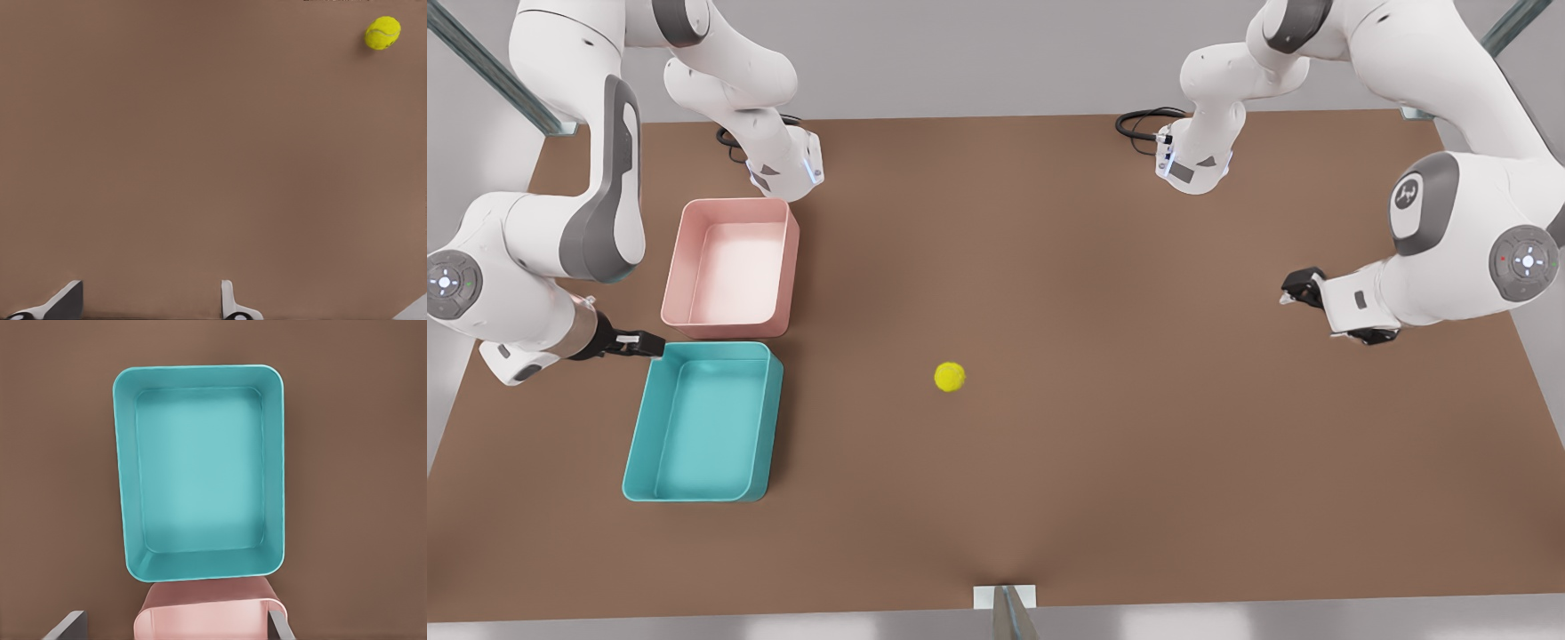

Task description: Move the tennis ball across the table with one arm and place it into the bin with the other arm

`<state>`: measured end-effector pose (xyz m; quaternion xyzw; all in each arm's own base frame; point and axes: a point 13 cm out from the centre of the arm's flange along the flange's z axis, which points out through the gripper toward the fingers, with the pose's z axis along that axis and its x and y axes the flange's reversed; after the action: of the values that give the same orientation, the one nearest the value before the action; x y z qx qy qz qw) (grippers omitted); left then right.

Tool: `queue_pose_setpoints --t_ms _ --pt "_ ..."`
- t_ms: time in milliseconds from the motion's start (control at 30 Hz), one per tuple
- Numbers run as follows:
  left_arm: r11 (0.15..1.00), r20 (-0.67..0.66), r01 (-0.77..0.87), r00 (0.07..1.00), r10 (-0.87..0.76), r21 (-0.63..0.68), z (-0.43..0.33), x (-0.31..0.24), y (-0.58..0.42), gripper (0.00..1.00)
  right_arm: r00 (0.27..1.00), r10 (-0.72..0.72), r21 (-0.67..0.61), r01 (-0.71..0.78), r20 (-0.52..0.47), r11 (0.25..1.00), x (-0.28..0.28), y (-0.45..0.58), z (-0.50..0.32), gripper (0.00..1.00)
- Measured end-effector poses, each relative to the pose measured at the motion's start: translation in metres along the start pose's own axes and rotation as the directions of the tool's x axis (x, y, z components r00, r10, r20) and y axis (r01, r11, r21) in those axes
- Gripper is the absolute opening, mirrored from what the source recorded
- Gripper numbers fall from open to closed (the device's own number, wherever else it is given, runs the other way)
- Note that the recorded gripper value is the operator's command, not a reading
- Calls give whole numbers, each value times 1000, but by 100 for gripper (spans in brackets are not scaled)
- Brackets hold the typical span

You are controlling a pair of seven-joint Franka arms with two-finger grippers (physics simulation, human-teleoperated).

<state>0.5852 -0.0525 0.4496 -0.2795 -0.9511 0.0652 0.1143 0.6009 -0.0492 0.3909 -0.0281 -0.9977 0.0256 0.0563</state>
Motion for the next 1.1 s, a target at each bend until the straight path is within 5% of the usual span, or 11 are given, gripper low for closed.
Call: queue_pose_setpoints --t_ms 167,267,467,1100 --pt "991 -27 133 991 -133 22 7 2 -5 100 999 -51 -19 51 -4 999 -25 44 18 100" --pt "980 -40 200 979 -198 26 10 2 -5 100 979 -203 -22 203 15 979 -65 192 61 100" --pt "953 -53 302 952 -300 24 13 3 -4 100 953 -295 27 294 73 956 -44 380 143 100" --pt "886 -72 464 884 -462 12 29 -2 1 100 983 -65 0 66 171 998 13 484 260 100"
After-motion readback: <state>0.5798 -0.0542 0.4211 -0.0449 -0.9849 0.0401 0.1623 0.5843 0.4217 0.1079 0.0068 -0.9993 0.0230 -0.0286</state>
